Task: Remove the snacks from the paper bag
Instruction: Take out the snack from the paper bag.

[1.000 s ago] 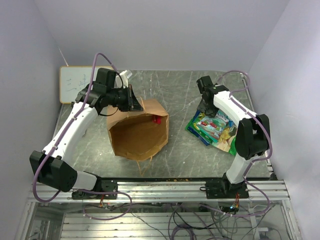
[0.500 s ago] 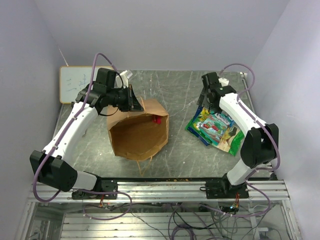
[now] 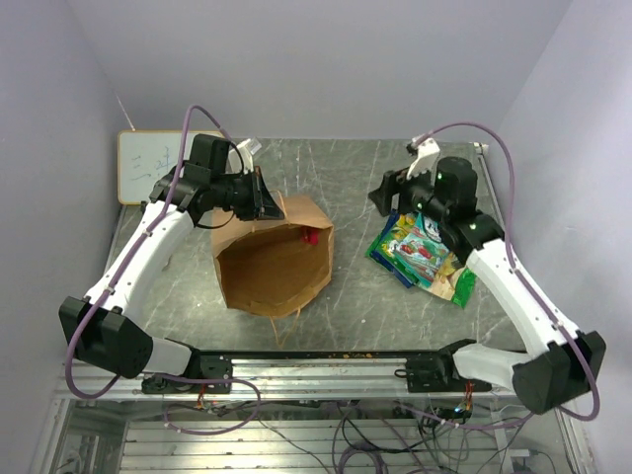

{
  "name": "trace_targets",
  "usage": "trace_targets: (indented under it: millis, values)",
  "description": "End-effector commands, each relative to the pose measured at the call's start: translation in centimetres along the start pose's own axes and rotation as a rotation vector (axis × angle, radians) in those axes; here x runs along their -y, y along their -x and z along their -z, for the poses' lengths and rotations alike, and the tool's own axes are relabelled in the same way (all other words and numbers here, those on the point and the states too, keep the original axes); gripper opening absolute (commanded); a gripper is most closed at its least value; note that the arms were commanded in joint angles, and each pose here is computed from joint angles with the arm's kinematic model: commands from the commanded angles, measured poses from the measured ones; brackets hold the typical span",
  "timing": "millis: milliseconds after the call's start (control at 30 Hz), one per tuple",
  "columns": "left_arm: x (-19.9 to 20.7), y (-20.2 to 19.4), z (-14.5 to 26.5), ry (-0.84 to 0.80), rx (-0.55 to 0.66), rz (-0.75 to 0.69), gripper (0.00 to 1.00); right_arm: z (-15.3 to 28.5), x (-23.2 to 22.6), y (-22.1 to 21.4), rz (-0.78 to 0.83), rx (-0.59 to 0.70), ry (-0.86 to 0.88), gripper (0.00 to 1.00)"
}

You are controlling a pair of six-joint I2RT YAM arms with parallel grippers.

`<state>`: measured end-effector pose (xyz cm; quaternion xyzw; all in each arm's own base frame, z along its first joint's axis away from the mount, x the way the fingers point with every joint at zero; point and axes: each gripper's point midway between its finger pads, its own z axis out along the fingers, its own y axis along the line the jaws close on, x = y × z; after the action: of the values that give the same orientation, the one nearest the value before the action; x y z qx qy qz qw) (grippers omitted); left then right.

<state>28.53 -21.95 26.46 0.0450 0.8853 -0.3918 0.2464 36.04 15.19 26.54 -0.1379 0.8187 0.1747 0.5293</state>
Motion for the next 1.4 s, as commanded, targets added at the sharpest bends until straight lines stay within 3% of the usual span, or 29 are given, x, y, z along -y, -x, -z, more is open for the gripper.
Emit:
trace_targets:
  millis: [0, 200, 367, 533, 633, 867, 1133, 1367]
  values:
    - [1.4, 1.5, 0.3, -0.057, 0.043, -0.008, 0.07, 2.6, -10.5, 2.9, 0.299, 0.228, 0.433, 0.7]
    - [1.5, 1.8, 0.1, -0.062, 0.048, -0.002, 0.07, 6.7, -20.9, 0.6, 0.58, 0.3, 0.741, 0.69]
    - [1.8, 2.1, 0.3, -0.062, 0.057, 0.009, 0.07, 9.0, -25.1, -2.1, 0.829, 0.307, 0.895, 0.68]
    - [2.9, 2.6, 0.9, -0.092, 0.071, 0.01, 0.07, 7.2, -27.4, -5.6, 1.089, 0.219, 0.924, 0.68]
    - [2.9, 2.6, 1.0, -0.092, 0.065, 0.001, 0.07, 4.3, -27.9, -7.0, 1.252, 0.156, 0.85, 0.67]
    - [3.2, 2.6, 1.0, -0.115, 0.075, -0.024, 0.07, -2.6, -26.5, -8.8, 1.463, 0.009, 0.648, 0.62]
    - [3.9, 2.8, 1.5, -0.133, 0.081, -0.052, 0.07, -8.0, -24.6, -10.3, 1.599, -0.137, 0.451, 0.63]
    - [4.0, 2.7, 1.6, -0.138, 0.079, -0.07, 0.07, -11.0, -22.4, -11.7, 1.642, -0.248, 0.381, 0.62]
